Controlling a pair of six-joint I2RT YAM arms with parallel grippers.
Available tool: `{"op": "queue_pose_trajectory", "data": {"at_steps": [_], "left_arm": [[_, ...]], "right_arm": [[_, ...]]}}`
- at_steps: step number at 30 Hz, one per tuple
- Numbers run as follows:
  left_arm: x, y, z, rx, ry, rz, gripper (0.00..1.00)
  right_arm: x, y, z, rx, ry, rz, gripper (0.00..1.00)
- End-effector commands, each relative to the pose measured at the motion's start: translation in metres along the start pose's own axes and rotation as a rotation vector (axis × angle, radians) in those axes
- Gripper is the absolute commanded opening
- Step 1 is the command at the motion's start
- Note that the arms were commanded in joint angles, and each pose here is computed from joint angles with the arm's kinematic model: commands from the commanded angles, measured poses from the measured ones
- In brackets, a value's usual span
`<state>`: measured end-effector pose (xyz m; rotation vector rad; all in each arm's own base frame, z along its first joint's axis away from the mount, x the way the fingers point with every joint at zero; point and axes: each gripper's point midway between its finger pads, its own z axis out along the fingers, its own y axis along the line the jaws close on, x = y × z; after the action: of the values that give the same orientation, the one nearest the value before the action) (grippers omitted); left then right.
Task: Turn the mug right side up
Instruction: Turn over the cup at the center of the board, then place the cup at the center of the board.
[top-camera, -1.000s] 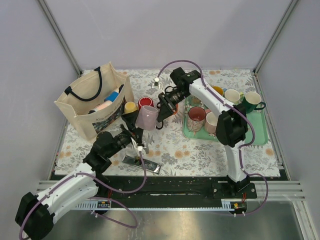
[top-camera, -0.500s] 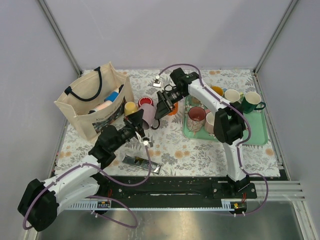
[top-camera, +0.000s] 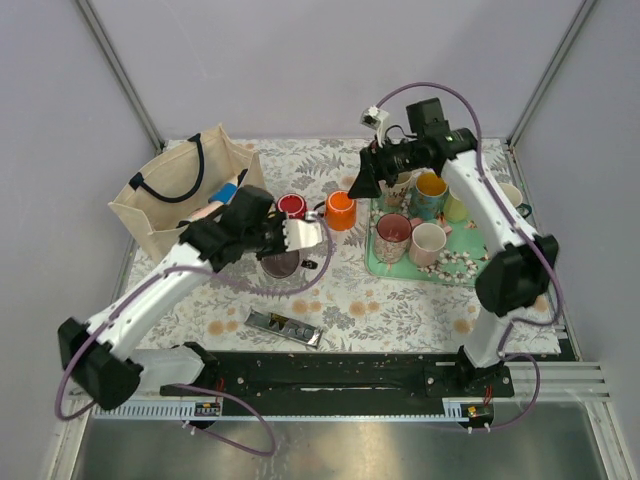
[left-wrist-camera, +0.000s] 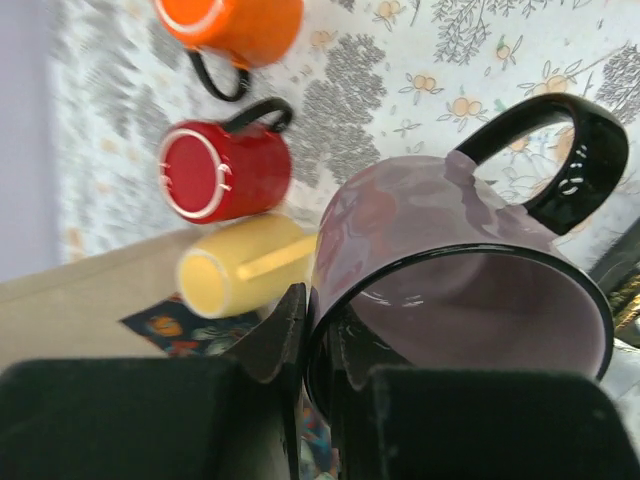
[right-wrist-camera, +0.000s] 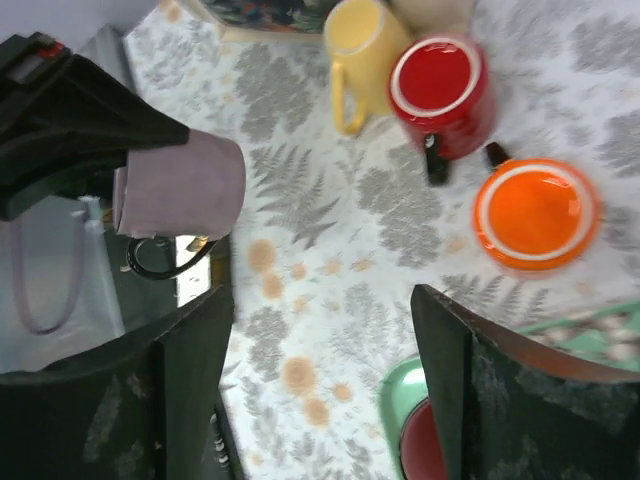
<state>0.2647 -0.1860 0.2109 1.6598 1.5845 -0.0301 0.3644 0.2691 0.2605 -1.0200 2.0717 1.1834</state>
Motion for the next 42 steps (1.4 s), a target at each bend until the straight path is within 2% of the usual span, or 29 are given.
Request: {"op": "queue_pose_trajectory", "data": {"at_steps": [1, 5, 6, 12, 16, 22, 25, 29, 35, 42], "left_arm": [[0.002, -0.005, 0.003, 0.099, 0.182, -0.362, 0.0], [-0.002, -0.004, 0.019, 0.102, 0.239, -0.556, 0.0], [0.0, -0.005, 0.026, 0.096, 0.249, -0.592, 0.0], [0.005, -0.015, 0.063, 0.095, 0.326, -0.817, 0.0], [0.018, -0.022, 0.086, 0.066, 0.401, -0.911, 0.0], [0.029, -0.031, 0.107, 0.056, 0.465, -0.988, 0.0], [0.032, -0.032, 0.112, 0.044, 0.463, -0.999, 0.1], [0.037, -0.042, 0.121, 0.066, 0.474, -1.002, 0.17], [0.027, -0.032, 0.117, 0.066, 0.418, -0.981, 0.24], [-0.001, 0.017, 0.077, -0.031, 0.278, -0.956, 0.36]], "right_arm": [[-0.035, -0.004, -0.044, 0.349, -0.173, -0.254, 0.83], [-0.036, -0.02, -0.082, 0.629, -0.339, -0.297, 0.99], [-0.039, -0.019, -0.091, 0.668, -0.37, -0.302, 0.99], [-0.006, -0.014, -0.093, 0.675, -0.326, -0.258, 0.99], [0.009, -0.011, -0.09, 0.66, -0.288, -0.196, 0.99], [0.02, -0.005, -0.089, 0.639, -0.254, -0.224, 0.99], [0.018, 0.002, -0.089, 0.607, -0.245, -0.243, 0.99], [0.016, 0.005, -0.086, 0.58, -0.237, -0.238, 0.99], [0.012, 0.004, -0.08, 0.548, -0.23, -0.24, 0.99], [0.013, 0.007, -0.075, 0.518, -0.229, -0.244, 0.98]]}}
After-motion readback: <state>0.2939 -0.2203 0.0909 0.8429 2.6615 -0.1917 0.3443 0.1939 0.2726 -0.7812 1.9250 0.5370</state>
